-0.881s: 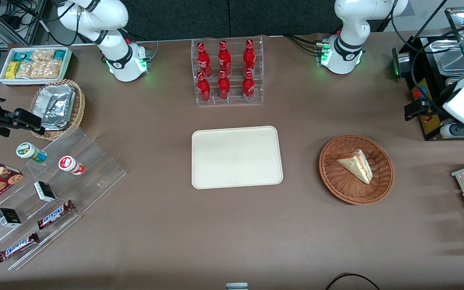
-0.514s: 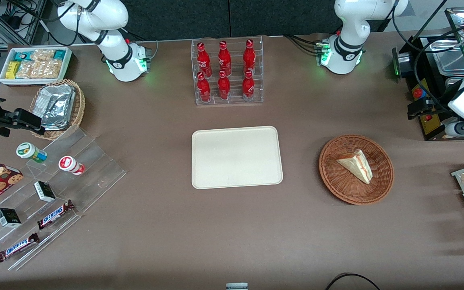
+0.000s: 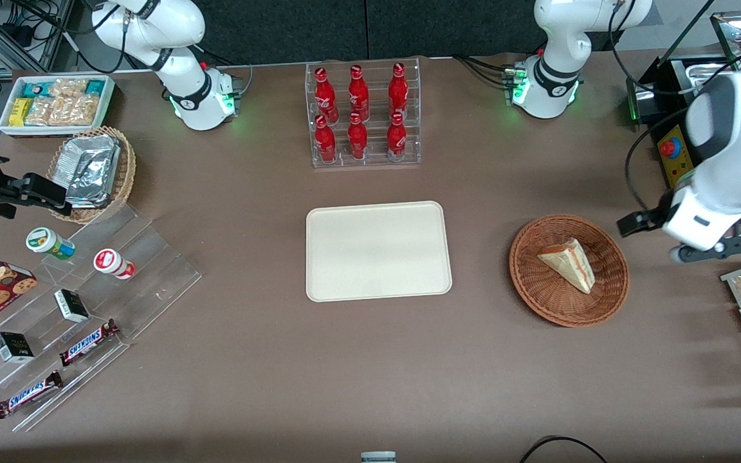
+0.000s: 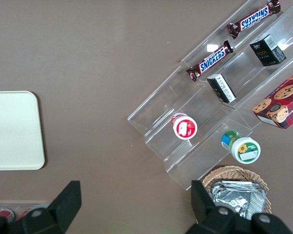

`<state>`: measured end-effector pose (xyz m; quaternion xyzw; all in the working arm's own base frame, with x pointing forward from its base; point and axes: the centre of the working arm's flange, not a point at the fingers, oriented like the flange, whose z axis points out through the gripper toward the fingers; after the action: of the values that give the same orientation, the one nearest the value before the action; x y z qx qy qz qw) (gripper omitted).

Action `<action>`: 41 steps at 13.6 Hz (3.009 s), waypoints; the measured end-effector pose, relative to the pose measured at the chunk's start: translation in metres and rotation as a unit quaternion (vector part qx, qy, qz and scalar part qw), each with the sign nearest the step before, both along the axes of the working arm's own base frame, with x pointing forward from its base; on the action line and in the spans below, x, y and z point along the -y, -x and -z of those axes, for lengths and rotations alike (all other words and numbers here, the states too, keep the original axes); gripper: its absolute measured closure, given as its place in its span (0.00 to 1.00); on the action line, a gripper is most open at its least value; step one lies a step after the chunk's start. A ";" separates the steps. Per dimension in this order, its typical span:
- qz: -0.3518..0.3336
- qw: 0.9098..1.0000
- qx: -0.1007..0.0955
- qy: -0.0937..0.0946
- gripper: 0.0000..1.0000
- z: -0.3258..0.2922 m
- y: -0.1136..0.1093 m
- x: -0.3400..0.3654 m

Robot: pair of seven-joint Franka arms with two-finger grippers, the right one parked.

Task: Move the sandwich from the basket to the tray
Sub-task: 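Move the left gripper over the wicker basket toward the wrapped sandwich, then lower the left gripper and close it on the wrapped sandwich, then lift the sandwich and carry it with the left gripper over the cream tray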

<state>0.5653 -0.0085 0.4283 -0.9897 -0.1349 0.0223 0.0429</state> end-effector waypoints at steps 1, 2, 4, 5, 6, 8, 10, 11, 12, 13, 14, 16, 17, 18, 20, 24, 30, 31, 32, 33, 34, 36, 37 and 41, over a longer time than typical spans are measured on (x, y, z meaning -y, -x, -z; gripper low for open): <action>-0.035 0.999 0.014 0.000 0.00 0.017 0.003 0.002; -0.070 0.997 0.027 0.001 0.00 0.033 0.006 0.003; -0.134 0.990 0.049 0.005 0.00 0.060 0.011 0.011; -0.158 0.986 0.056 0.008 0.00 0.074 0.013 0.021; -0.177 0.982 0.059 0.011 0.00 0.088 0.015 0.033; -0.198 0.978 0.058 0.015 0.00 0.110 0.015 0.049; -0.202 0.978 0.048 0.013 0.00 0.125 0.016 0.052; -0.203 0.978 0.043 0.012 0.00 0.131 0.017 0.052; -0.203 0.978 0.041 0.011 0.00 0.136 0.017 0.051; -0.203 0.978 0.040 0.012 0.00 0.143 0.018 0.051; -0.203 0.978 0.039 0.012 0.00 0.149 0.019 0.051; -0.203 0.978 0.036 0.012 0.00 0.160 0.019 0.051; -0.203 0.979 0.033 0.012 0.05 0.163 0.019 0.051; -0.203 0.979 0.031 0.011 0.17 0.166 0.020 0.051; -0.203 0.979 0.028 0.010 0.40 0.169 0.021 0.051; -0.202 0.979 0.024 0.008 0.72 0.168 0.022 0.051; -0.142 0.990 -0.008 -0.010 0.85 0.060 0.006 0.066; -0.122 0.992 -0.007 -0.009 0.85 0.035 0.005 0.090; -0.094 0.996 -0.005 -0.005 0.85 0.016 0.007 0.124; -0.065 0.998 -0.002 -0.001 0.85 0.005 0.011 0.161; -0.033 0.999 -0.001 0.005 0.85 0.002 0.018 0.196; 0.025 1.000 -0.014 0.011 0.85 0.016 0.038 0.256; 0.050 0.998 -0.022 0.017 0.85 0.027 0.047 0.282; 0.130 0.990 -0.034 0.042 0.85 0.061 0.073 0.365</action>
<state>0.4927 -0.3736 0.3677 -0.9984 -0.0029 0.0561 0.0086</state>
